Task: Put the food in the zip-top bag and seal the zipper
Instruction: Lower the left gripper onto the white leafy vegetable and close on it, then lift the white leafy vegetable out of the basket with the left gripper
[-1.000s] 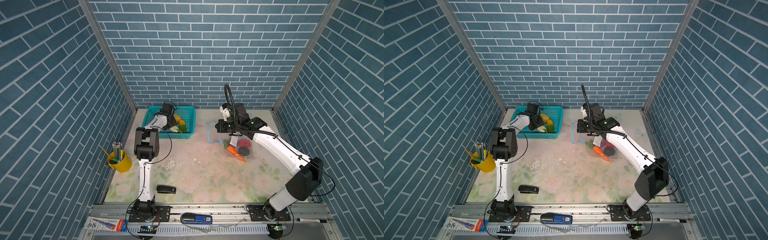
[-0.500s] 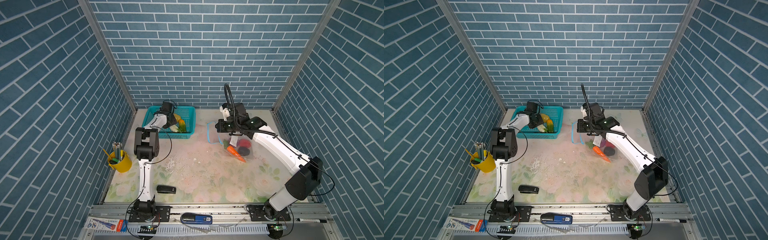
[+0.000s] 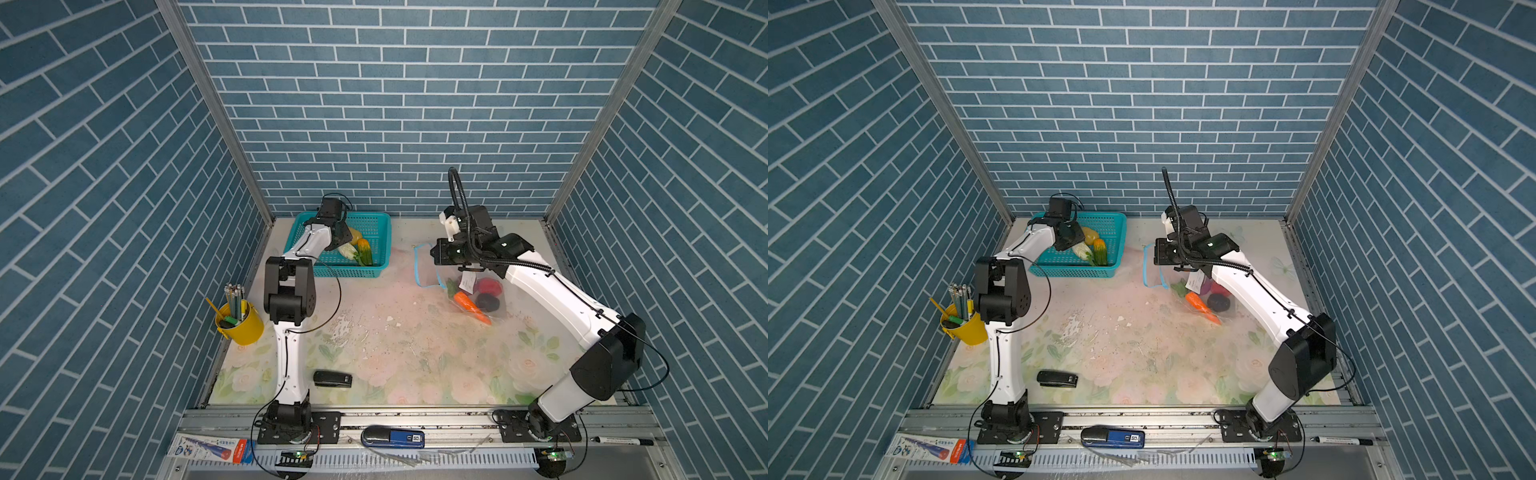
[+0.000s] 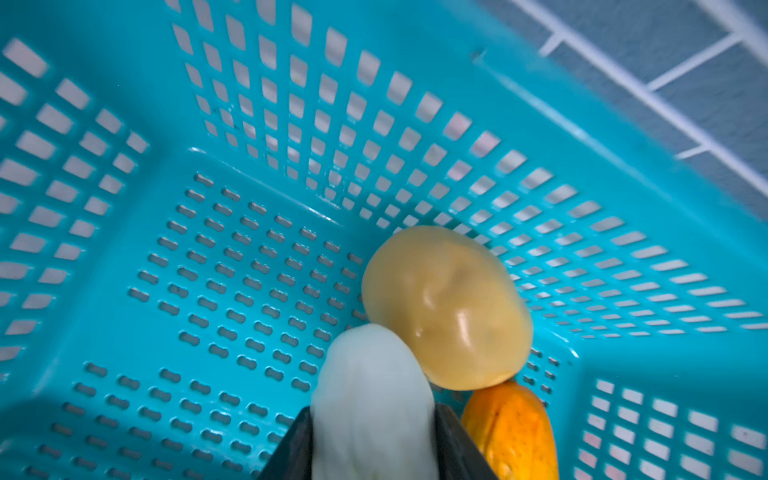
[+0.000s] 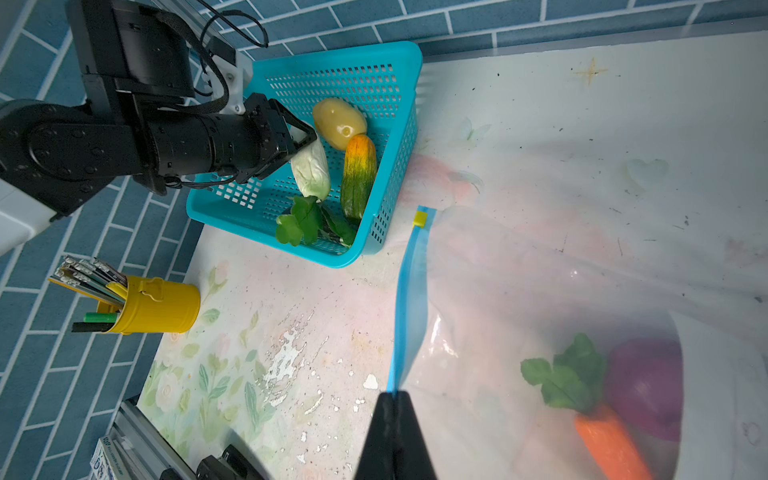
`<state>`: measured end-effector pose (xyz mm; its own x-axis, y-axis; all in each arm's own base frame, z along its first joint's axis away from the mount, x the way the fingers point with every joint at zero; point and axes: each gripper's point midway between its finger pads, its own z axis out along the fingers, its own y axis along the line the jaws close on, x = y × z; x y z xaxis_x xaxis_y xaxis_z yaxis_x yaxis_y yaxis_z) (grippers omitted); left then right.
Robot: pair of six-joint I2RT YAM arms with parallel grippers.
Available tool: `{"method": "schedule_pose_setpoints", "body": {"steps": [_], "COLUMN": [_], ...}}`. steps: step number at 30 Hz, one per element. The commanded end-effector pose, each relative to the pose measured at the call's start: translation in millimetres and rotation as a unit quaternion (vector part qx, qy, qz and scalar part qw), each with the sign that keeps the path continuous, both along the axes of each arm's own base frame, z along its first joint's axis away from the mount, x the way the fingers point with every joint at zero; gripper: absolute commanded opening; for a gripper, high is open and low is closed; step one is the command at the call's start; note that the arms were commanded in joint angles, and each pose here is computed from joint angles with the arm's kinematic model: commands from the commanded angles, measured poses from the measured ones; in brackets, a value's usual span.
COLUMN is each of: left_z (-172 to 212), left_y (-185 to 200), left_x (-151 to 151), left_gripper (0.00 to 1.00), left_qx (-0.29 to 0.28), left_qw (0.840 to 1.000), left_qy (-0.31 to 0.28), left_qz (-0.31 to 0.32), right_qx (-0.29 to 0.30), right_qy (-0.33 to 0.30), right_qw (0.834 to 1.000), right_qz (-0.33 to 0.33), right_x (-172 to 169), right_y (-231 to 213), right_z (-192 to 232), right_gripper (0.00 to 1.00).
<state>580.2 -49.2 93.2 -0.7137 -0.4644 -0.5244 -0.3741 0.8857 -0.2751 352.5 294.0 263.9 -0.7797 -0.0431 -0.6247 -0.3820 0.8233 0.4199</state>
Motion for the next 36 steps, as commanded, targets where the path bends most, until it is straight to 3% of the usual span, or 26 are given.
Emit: {"method": "schedule_pose_setpoints", "body": {"steps": [1, 16, 23, 36], "left_z": [23, 72, 96, 136], "left_y": [4, -8, -40, -101], "left_x": [-4, -18, -34, -79], "left_gripper": [0.43, 0.41, 0.41, 0.38], "left_qx": [-0.006, -0.059, -0.132, -0.191], "left_qw": [1.000, 0.996, 0.987, 0.968], "left_qy": [-0.020, -0.070, -0.085, -0.148], "left_qz": [0.005, 0.007, -0.028, -0.061], "right_qx": [0.019, 0.021, 0.025, 0.033], "right_qy": [-0.012, -0.011, -0.014, -0.017], "right_qw": [1.000, 1.000, 1.000, 0.999], "right_qz": [-0.003, -0.002, 0.000, 0.006], "right_x": [2, 3, 5, 5], "right_y": [2, 3, 6, 9], "right_z": [19, 18, 21, 27], "right_gripper": [0.00, 0.00, 0.00, 0.00]}}
